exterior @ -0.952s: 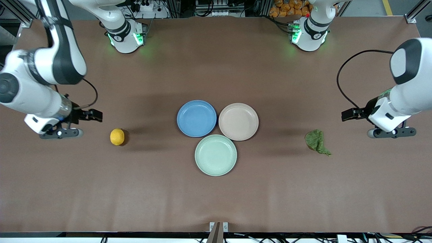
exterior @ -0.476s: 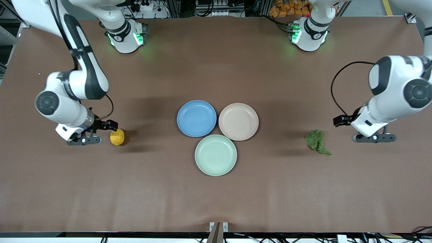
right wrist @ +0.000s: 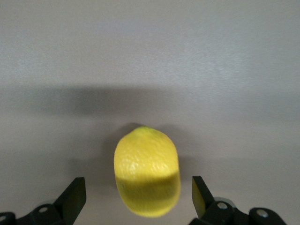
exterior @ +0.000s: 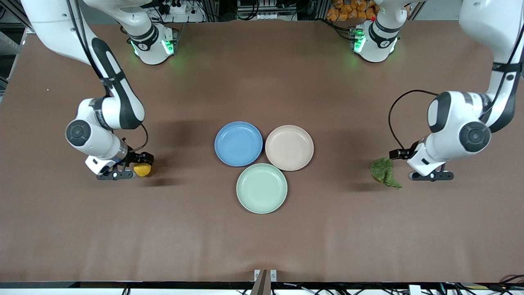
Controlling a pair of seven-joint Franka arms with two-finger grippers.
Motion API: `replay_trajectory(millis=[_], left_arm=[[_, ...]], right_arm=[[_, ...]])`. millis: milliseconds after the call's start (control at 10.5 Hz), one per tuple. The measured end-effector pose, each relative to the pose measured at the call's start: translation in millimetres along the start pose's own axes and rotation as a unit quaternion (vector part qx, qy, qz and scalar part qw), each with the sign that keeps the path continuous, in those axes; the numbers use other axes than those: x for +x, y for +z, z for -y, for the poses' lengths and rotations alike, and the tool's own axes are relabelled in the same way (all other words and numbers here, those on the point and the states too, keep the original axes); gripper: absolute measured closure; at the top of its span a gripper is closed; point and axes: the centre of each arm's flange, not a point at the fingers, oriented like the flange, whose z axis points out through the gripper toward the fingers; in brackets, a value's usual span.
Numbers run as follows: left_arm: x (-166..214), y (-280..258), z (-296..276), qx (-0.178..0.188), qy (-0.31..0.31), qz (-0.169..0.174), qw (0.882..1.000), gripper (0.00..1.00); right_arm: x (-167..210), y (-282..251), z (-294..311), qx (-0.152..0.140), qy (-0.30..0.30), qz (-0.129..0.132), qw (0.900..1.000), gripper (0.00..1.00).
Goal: Place lemon and lettuce in plates
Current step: 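Lower the right gripper onto the lemon while the left gripper lowers onto lettuce, then close the right gripper on the lemon while the left gripper grasps lettuce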
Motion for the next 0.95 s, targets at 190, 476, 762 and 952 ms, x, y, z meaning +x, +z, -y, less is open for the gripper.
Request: replay_trajectory(millis=[190,476,762,952], left_arm=[[8.3,30.0,-3.2,-0.009,0.002,-0.002,1.000,0.00],[17.6,48.5,-8.0,-0.014,0.004,-0.002,1.000,0.00],[25.0,60.8,-10.6,-0.017,0.005,0.003,1.000,0.00],[29.6,73.7,-13.3,-0.020,0.003,0.008,1.000,0.07]], right_arm=[[-0.2,21.2,3.9,-0.001,-0.002,-0.003,1.000,0.00],[-1.2,33.2,2.3,-0.003,-0.001,-0.002,1.000,0.09],[-1.2,33.1,3.4,-0.003,-0.002,-0.001,1.000,0.39],[-0.1,31.9,7.3,-0.003,-0.007,-0.003,1.000,0.39]])
